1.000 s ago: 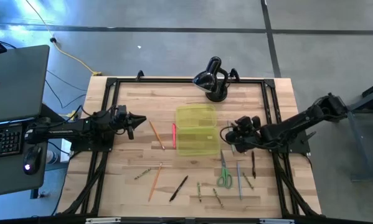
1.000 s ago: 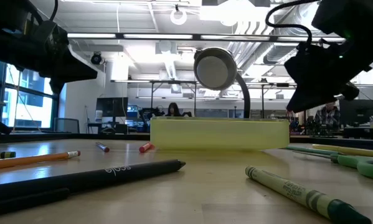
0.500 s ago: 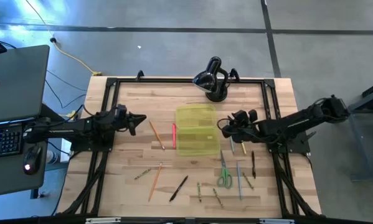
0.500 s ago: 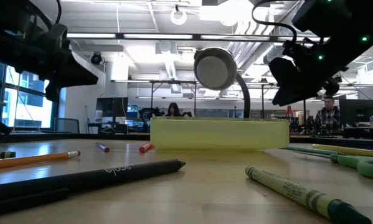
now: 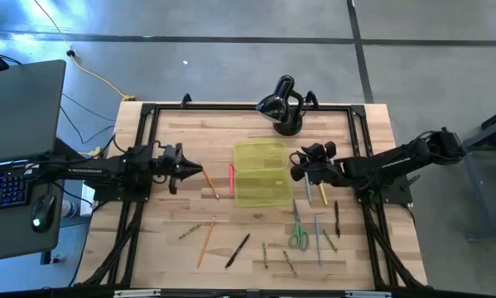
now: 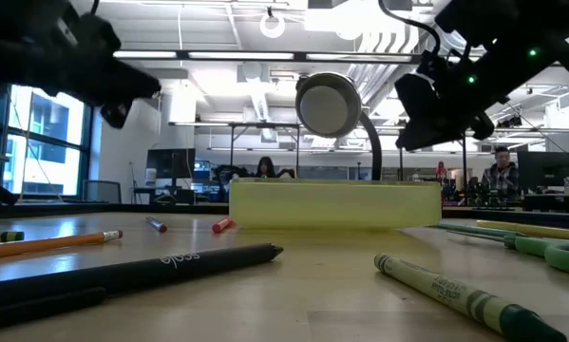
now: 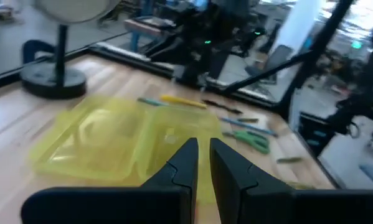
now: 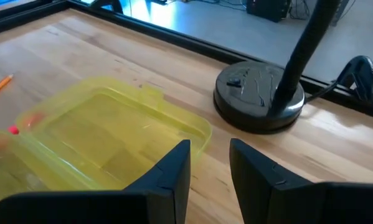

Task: Pick & place school supplies into a supply box
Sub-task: Put the top orange pencil into the yellow school supply box

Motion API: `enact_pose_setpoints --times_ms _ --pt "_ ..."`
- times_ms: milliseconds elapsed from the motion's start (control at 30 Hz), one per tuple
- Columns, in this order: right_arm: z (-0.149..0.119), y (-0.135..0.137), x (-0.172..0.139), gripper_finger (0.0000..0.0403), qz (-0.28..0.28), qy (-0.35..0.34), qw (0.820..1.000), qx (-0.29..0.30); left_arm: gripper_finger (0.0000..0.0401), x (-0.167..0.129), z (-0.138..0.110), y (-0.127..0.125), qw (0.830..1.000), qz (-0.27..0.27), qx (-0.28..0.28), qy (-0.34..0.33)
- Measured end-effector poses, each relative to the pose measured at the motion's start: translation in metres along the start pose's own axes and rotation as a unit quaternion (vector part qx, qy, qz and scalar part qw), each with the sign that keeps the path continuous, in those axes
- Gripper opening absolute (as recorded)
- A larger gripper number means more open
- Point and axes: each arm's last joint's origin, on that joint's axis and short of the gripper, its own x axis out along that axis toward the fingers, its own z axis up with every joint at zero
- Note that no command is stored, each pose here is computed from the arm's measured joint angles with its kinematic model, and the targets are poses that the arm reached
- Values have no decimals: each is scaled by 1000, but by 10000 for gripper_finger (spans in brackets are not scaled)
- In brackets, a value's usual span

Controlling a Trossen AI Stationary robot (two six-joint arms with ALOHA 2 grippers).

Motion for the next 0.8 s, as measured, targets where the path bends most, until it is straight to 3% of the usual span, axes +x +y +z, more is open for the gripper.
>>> enact_pose_setpoints --times_ms 367,633,800 --pt "3 -2 4 92 0 4 1000 -2 74 32 12 -4 988 -42 30 148" --pt "2 -1 4 92 15 15 1000 0 74 68 16 -6 938 -189 151 248" --pt "1 0 4 92 31 28 999 -1 74 76 22 19 922 -226 161 270"
